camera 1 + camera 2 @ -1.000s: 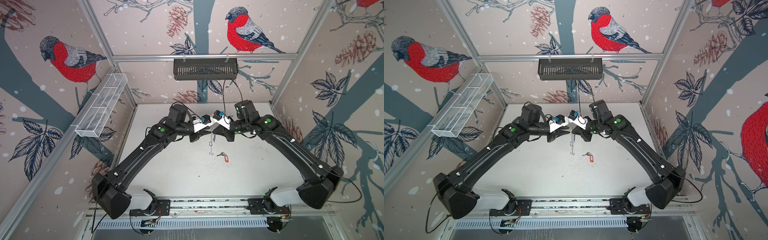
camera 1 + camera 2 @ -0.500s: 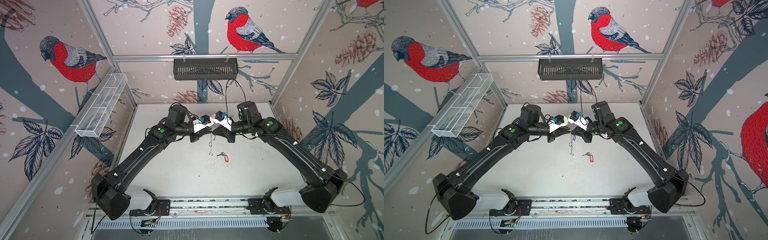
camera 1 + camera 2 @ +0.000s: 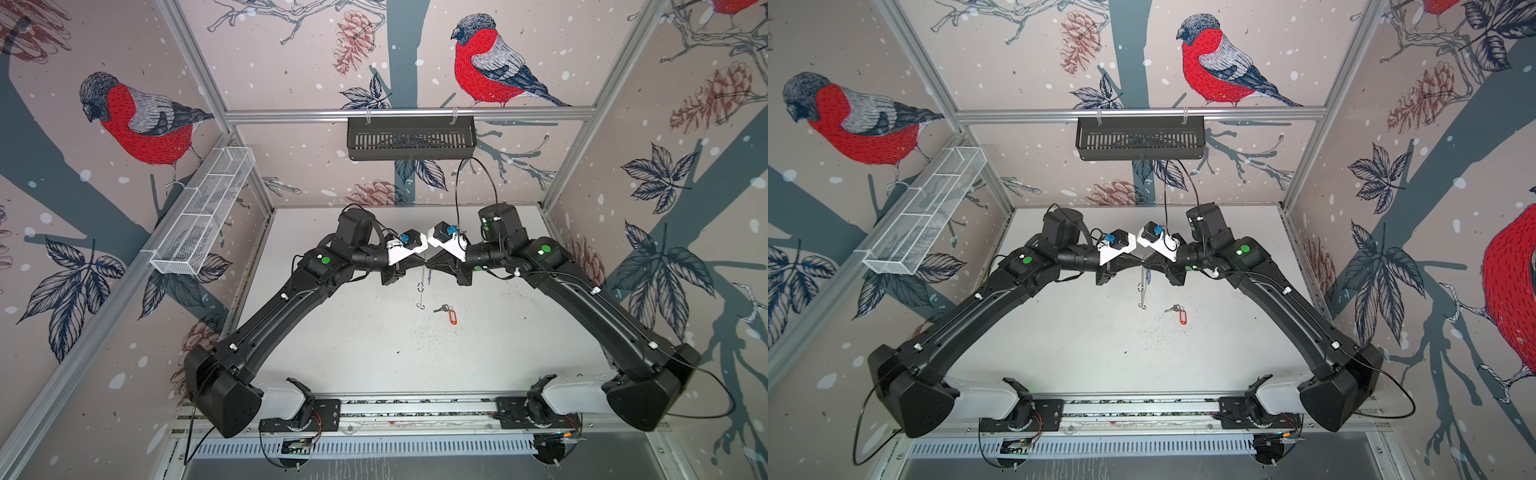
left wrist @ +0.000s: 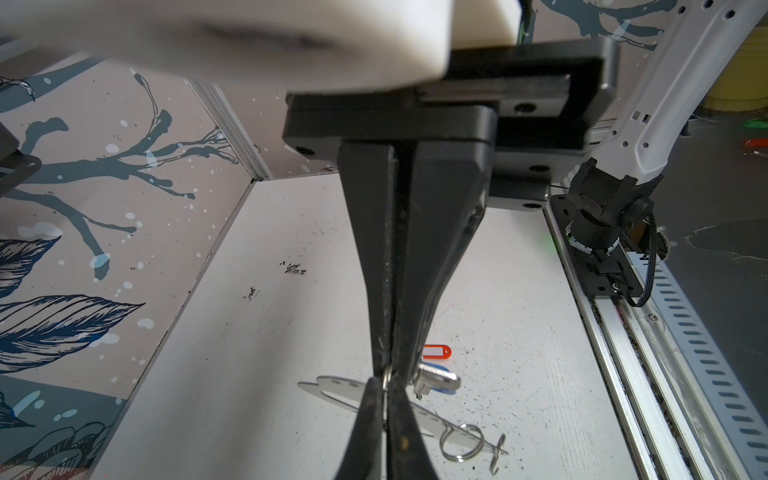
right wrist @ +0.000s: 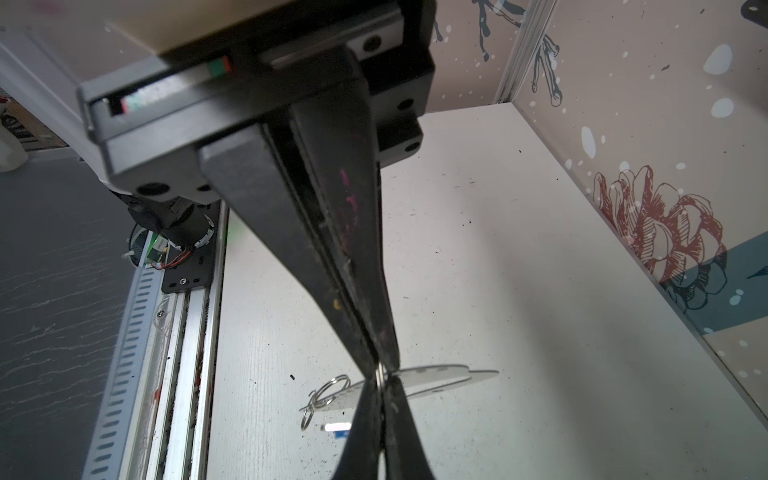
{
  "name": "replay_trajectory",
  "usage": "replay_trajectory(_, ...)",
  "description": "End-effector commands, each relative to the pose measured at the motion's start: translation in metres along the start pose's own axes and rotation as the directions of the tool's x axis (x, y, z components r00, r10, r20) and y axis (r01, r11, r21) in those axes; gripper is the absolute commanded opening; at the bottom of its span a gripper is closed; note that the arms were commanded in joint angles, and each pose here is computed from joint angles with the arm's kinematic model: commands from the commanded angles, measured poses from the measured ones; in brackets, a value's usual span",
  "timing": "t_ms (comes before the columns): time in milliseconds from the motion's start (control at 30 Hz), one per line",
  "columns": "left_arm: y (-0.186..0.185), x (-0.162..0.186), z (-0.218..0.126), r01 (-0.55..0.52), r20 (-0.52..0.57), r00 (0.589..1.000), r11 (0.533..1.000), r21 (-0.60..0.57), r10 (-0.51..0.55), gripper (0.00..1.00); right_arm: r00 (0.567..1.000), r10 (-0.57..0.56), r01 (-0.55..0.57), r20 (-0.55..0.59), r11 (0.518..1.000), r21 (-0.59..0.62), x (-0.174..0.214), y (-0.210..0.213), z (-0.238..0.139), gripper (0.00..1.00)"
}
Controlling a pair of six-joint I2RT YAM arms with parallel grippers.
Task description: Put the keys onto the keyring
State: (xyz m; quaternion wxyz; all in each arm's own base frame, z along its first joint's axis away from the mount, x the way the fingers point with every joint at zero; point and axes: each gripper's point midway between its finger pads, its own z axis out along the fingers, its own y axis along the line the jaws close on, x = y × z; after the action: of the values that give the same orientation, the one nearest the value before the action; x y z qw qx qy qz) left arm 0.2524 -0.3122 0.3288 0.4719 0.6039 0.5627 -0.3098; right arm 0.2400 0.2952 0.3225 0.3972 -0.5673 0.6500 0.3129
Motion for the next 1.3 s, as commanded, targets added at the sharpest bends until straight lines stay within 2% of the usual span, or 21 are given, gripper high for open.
replay_trajectory(0,0.0,-0.007,0.0,-0.008,0.023,1.0,1.0,0.013,0.007,0.02,0.998,-0.029,0.03,0.062,0.999,-0.015,-0.014,0.003,-0.002,0.0)
replay_trajectory(200,0.002,-0.007,0.003,0.005,0.04,0.999,1.0,0.012,-0.005,0.0,0.996,-0.027,0.027,0.082,1.0,-0.006,-0.015,0.001,-0.004,0.0)
replay_trajectory(800,0.011,-0.029,-0.013,0.078,0.252,0.967,0.988,-0.134,-0.042,0.0,0.982,-0.017,0.009,0.191,0.999,0.045,-0.02,-0.003,-0.02,0.01)
replay_trajectory(1133,0.013,-0.035,-0.016,0.098,0.299,0.953,0.984,-0.148,-0.05,0.0,0.979,-0.017,0.007,0.204,0.999,0.051,-0.02,-0.002,-0.022,0.15)
replay_trajectory(1267,0.015,-0.037,-0.019,0.104,0.314,0.948,0.981,-0.167,-0.047,0.0,0.979,-0.016,0.004,0.204,0.998,0.057,-0.018,-0.002,-0.024,0.25)
